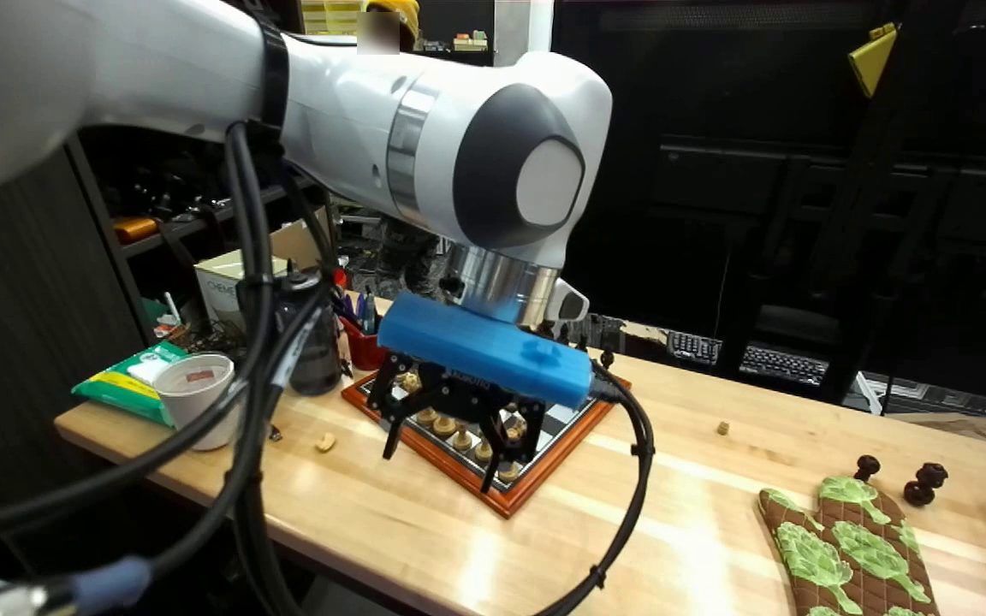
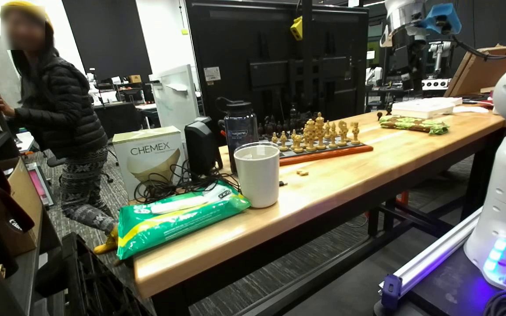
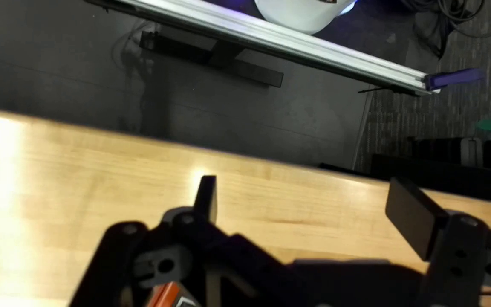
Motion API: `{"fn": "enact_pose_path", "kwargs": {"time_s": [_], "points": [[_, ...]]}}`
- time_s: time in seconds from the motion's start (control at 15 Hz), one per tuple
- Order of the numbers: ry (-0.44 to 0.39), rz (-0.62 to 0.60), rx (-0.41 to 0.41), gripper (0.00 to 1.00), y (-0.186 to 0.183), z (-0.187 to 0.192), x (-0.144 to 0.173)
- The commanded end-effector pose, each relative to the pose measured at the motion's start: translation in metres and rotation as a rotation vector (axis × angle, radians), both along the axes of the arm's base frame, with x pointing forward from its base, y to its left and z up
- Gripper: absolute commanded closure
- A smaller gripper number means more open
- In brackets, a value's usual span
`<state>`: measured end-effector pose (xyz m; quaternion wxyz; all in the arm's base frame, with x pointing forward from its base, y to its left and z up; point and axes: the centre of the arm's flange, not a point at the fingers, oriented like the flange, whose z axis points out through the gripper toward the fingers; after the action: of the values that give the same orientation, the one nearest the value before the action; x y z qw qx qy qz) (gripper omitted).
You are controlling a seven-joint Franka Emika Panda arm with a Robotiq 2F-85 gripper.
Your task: Pick up the white bishop and move it downwards by two squares
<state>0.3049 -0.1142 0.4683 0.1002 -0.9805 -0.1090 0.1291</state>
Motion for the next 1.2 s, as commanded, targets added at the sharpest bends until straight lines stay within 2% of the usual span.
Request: {"fn": "enact_pose_path", "kwargs": {"time_s": [0.0,0.2,0.27,0.4,0.6,0.8,1.13], "points": [[-0.079,0.025,-0.055,0.0,0.017,0.006,0.049],[-0.168,0.044,-0.09,0.0,0.03,0.007,0.086],[-0.143,0.047,-0.075,0.0,0.026,0.004,0.059],[-0.157,0.054,-0.089,0.0,0.031,0.002,0.075],[-0.153,0.053,-0.092,0.0,0.031,0.001,0.081],[-0.135,0.077,-0.091,0.0,0.032,-0.001,0.103],[-0.155,0.089,-0.09,0.0,0.03,-0.008,0.155]]}}
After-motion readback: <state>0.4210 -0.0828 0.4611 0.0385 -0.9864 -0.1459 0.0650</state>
